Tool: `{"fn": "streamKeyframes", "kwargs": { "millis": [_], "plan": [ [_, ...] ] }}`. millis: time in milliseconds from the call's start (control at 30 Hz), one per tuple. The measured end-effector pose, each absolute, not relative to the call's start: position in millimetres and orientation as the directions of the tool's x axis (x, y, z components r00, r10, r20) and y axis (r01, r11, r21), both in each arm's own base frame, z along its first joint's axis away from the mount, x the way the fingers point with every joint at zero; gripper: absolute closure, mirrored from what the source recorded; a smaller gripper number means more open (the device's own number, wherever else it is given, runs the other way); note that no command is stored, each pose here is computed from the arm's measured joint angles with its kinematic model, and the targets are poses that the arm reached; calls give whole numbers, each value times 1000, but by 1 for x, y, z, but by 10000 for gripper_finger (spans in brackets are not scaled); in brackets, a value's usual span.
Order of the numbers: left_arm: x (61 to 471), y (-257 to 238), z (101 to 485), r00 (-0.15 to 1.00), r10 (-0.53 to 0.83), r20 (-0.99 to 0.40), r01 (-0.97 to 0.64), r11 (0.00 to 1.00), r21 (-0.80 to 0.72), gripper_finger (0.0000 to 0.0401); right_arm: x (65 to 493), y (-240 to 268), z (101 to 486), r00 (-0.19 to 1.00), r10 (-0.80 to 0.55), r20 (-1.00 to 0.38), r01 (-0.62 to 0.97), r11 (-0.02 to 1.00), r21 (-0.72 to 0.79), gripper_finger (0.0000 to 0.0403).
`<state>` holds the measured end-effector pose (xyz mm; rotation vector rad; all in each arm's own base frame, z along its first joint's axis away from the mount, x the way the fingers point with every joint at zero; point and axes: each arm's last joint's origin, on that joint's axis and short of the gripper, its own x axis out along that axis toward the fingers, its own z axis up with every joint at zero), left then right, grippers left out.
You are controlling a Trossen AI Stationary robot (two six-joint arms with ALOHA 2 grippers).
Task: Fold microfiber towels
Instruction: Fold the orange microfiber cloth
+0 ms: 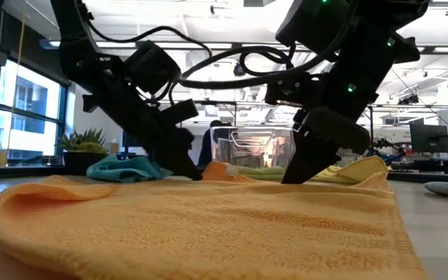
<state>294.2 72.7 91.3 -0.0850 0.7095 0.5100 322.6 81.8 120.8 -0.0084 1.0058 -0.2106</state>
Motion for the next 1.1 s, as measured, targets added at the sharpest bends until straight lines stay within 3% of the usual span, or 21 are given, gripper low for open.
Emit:
{"fn": "streamKeyframes", "kwargs": {
  "millis": [467, 633, 733, 833, 1000, 1100],
  "plan": [
    [256, 45, 81, 657, 387, -647, -507, 862, 1, 401, 318, 63, 120, 431, -268, -862, 77, 962, -261, 402],
    [241, 27, 99, 699, 332, -633, -448, 894, -26, 401, 317, 66, 137, 491, -150, -858, 69, 989, -134, 402],
    [236, 19, 116, 727, 313, -612, -423, 905, -40, 401, 315, 73, 152, 540, -113, -834, 123, 991, -55, 402],
    [233, 8, 129, 764, 266, -588, -363, 930, -51, 401, 307, 75, 163, 542, -174, -822, 219, 974, -62, 402],
    [232, -12, 136, 813, 119, -570, -229, 965, -125, 401, 291, 58, 159, 403, -295, -866, 423, 900, -110, 402],
    [233, -25, 129, 804, 54, -593, -177, 973, -151, 401, 286, 47, 143, 406, -252, -878, 460, 887, -42, 402]
  ]
}}
